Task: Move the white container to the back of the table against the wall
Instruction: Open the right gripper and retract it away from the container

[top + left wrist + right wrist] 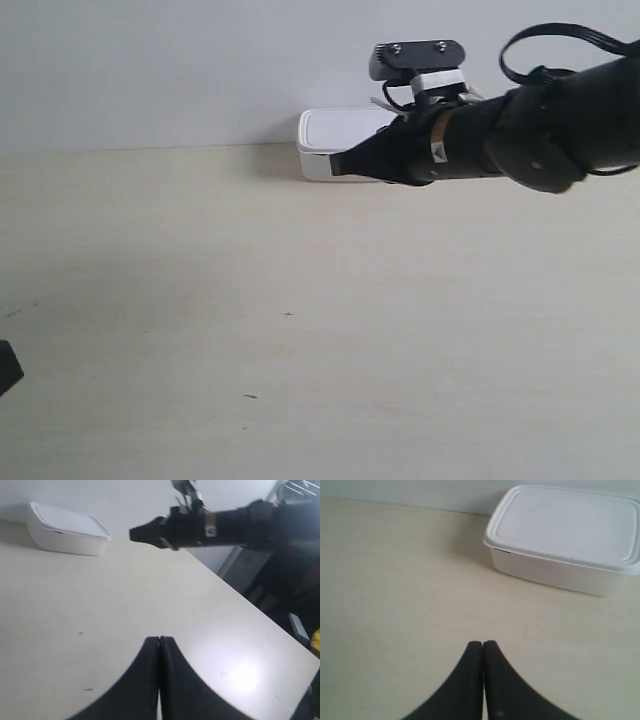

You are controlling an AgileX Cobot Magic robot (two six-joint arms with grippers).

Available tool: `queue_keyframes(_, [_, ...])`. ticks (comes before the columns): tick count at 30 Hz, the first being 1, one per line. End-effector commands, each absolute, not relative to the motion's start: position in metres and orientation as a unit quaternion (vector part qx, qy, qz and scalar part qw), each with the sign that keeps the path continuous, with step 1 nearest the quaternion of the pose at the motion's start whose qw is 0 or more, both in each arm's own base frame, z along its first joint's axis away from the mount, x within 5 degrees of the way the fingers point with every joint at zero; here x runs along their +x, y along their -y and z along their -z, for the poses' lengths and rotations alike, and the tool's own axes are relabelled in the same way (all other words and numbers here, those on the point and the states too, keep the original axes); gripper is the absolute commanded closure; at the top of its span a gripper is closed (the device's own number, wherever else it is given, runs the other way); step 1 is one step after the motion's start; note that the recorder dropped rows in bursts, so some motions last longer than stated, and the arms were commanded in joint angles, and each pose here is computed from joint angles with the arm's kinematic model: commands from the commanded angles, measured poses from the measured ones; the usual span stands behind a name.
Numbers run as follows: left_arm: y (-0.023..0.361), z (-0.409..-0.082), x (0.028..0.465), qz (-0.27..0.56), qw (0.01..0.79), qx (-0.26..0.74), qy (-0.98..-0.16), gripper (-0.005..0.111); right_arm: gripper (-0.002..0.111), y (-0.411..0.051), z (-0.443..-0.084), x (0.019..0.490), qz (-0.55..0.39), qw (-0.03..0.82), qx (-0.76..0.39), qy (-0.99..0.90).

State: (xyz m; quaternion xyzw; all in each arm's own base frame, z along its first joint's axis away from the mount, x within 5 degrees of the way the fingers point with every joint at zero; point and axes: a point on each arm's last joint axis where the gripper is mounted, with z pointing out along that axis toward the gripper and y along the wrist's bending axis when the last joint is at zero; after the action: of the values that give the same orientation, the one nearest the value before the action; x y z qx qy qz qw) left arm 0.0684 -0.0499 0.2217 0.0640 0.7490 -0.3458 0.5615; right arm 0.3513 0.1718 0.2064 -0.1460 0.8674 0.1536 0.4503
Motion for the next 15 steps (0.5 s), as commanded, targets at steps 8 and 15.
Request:
queue_keyframes(8, [0.031, -0.209, 0.067, 0.311, 0.608, 0.015, -0.730, 0.107, 0.108, -0.131, -0.222, 0.236, -0.312, 0.524, -0.083, -0.788])
queue_keyframes(15, [0.027, -0.208, 0.063, 0.302, 0.632, 0.031, -0.713, 0.107, 0.108, -0.102, -0.223, 0.176, -0.319, 0.542, -0.082, -0.774])
